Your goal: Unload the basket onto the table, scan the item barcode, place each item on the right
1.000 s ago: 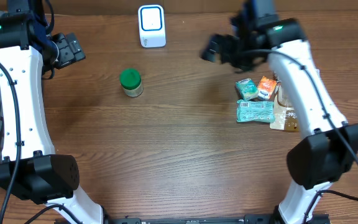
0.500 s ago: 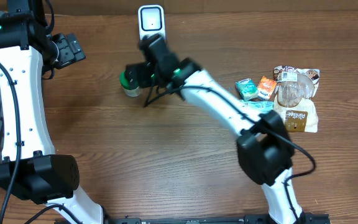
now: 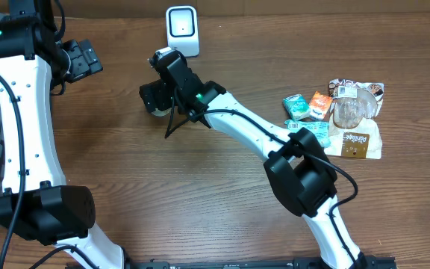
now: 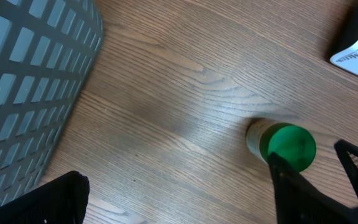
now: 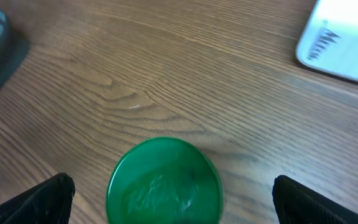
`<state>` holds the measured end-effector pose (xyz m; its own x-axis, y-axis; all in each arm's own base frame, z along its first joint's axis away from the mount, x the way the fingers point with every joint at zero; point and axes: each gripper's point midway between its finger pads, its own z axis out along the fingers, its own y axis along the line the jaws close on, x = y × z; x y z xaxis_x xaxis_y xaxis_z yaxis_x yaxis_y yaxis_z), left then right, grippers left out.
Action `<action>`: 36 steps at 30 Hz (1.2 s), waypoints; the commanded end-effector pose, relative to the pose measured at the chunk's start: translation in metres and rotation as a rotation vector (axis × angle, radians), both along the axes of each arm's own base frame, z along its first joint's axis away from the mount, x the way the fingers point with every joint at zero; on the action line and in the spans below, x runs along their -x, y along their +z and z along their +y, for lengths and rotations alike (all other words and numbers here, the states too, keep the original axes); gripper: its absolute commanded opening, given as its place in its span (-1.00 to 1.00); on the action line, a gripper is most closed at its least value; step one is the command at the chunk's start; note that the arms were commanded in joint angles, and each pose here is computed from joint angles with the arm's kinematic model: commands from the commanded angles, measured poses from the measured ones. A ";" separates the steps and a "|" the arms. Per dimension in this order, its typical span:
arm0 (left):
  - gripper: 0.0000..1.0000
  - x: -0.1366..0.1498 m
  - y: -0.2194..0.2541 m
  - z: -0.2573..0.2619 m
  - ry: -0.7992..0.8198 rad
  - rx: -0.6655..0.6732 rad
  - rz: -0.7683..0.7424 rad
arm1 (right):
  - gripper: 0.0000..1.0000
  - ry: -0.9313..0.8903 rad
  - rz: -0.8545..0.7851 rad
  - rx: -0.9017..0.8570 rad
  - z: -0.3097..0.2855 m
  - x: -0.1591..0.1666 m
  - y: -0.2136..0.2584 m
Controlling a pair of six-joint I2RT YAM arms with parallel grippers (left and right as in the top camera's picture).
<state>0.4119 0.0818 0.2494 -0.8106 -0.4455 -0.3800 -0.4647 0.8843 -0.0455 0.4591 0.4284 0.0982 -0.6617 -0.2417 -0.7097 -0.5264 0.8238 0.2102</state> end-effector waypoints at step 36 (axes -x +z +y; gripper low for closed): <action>0.99 -0.002 -0.002 -0.002 -0.008 -0.005 0.005 | 0.30 0.062 0.090 0.192 -0.047 0.015 -0.005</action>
<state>0.4118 0.0818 0.2492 -0.8109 -0.4456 -0.3794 -0.4647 0.8843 -0.0453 0.4357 0.3971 0.0552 -0.7165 -0.4200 -0.5569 -0.5662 0.8165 0.1128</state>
